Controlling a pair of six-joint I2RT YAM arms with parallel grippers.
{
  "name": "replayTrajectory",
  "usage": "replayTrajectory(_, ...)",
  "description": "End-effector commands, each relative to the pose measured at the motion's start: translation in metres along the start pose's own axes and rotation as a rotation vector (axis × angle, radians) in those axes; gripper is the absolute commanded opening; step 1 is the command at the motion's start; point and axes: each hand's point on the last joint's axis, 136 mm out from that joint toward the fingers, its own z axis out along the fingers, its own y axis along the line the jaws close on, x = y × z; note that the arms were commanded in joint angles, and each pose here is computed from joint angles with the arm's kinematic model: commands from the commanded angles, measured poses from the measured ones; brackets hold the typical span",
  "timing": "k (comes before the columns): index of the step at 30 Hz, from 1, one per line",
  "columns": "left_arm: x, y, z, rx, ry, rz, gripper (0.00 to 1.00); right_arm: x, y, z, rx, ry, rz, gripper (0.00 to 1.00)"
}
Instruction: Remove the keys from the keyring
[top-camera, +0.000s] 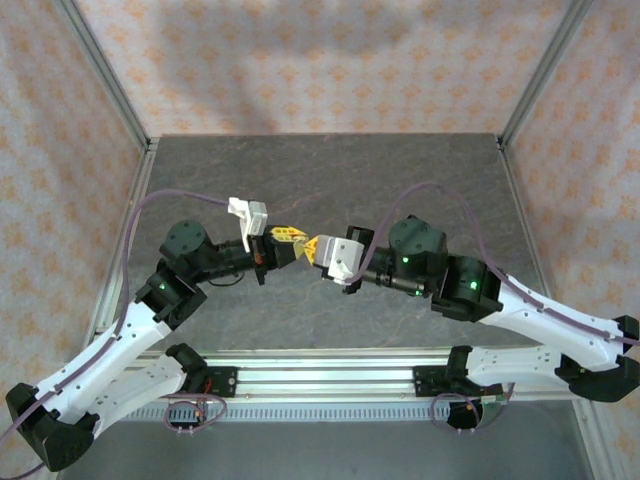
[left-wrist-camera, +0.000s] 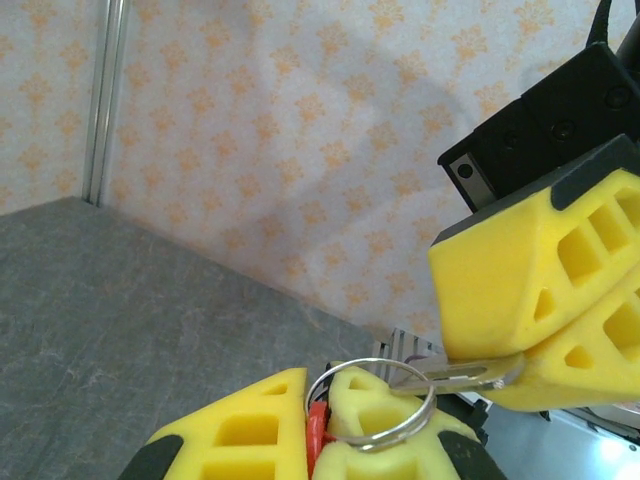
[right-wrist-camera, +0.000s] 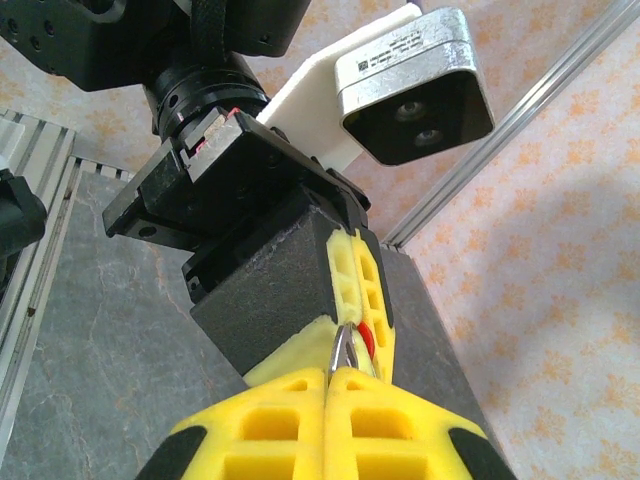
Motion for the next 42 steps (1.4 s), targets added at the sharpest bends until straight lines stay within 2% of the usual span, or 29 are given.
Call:
replayTrajectory(1, -0.032, 0.016, 0.007, -0.080, -0.100, 0.004, 0.00, -0.014, 0.113, 0.010, -0.479, -0.116, -0.011, 0.00)
replayTrajectory(7, -0.032, 0.016, 0.006, -0.079, -0.098, 0.006, 0.00, -0.014, 0.106, 0.019, -0.429, -0.112, 0.014, 0.00)
replayTrajectory(16, -0.031, 0.017, -0.003, -0.108, -0.132, 0.029, 0.00, -0.008, 0.062, 0.030, -0.184, -0.073, 0.157, 0.00)
replayTrajectory(23, -0.027, 0.020, -0.010, -0.142, -0.141, 0.038, 0.00, -0.007, 0.020, 0.011, -0.028, -0.127, 0.302, 0.00)
replayTrajectory(28, -0.025, 0.027, -0.014, -0.193, -0.138, 0.050, 0.00, 0.002, 0.005, -0.004, 0.040, -0.115, 0.382, 0.00)
replayTrajectory(37, -0.021, 0.047, -0.015, -0.296, -0.124, 0.060, 0.00, 0.017, -0.031, -0.018, 0.244, -0.062, 0.608, 0.33)
replayTrajectory(42, -0.020, 0.061, -0.017, -0.374, -0.114, 0.052, 0.00, 0.021, -0.043, -0.012, 0.282, 0.026, 0.689, 0.39)
